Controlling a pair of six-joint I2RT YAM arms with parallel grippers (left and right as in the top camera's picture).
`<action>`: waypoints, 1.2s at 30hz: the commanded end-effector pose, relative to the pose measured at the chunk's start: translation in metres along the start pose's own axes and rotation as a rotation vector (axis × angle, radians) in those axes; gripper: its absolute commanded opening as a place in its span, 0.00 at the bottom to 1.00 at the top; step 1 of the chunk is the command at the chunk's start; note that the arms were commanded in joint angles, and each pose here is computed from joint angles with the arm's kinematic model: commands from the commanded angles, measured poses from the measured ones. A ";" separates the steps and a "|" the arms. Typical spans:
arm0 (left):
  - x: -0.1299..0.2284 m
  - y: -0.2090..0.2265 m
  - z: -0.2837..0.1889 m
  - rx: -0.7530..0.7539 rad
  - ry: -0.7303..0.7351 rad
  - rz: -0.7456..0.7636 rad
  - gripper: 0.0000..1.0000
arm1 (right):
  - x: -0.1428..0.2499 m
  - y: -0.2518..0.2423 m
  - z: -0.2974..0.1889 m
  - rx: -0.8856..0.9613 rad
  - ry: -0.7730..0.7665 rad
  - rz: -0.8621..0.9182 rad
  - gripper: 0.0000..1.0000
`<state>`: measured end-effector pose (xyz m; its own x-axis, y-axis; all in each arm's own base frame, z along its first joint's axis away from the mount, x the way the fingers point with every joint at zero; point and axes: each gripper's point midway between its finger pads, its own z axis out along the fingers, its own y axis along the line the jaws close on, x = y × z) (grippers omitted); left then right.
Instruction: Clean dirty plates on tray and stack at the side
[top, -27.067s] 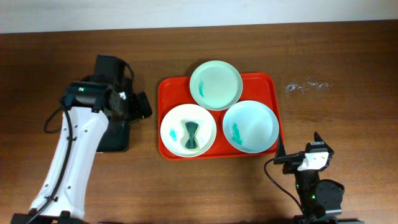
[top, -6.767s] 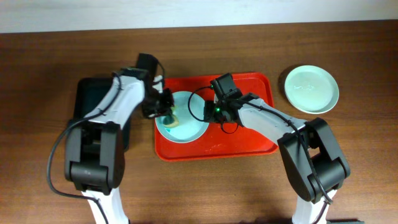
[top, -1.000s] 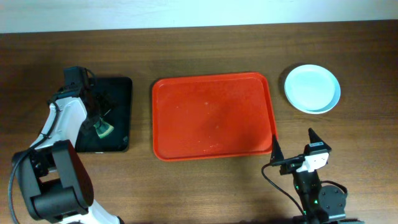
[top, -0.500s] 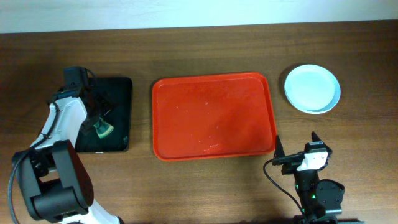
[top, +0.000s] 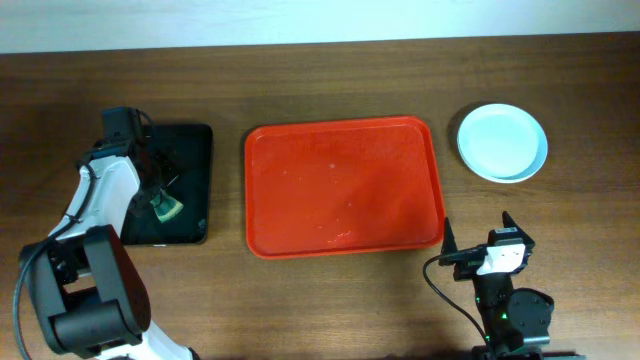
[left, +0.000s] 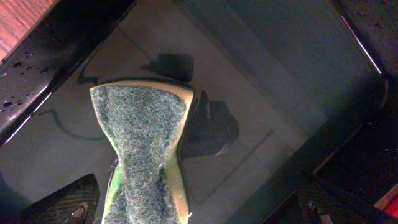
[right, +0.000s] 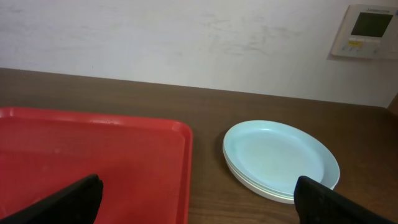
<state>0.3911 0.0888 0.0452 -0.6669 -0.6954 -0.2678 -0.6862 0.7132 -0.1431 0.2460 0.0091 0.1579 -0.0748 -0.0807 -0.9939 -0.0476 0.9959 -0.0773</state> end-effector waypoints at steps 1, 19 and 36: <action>-0.009 -0.006 -0.012 0.026 -0.033 0.001 0.99 | 0.003 -0.005 0.000 0.027 0.003 0.009 0.98; -0.021 0.021 -0.105 -0.043 -0.219 -0.012 0.99 | 0.003 -0.005 0.000 0.027 0.003 0.009 0.99; 0.083 0.002 -0.260 0.445 -1.073 0.704 0.99 | 0.003 -0.005 0.000 0.027 0.003 0.009 0.99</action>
<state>0.2637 0.0139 0.2849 -0.1335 0.0499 -0.9898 -0.0370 0.9978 0.0553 0.2460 0.0070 0.1584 -0.0738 -0.0810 -0.9940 -0.0353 0.9963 -0.0786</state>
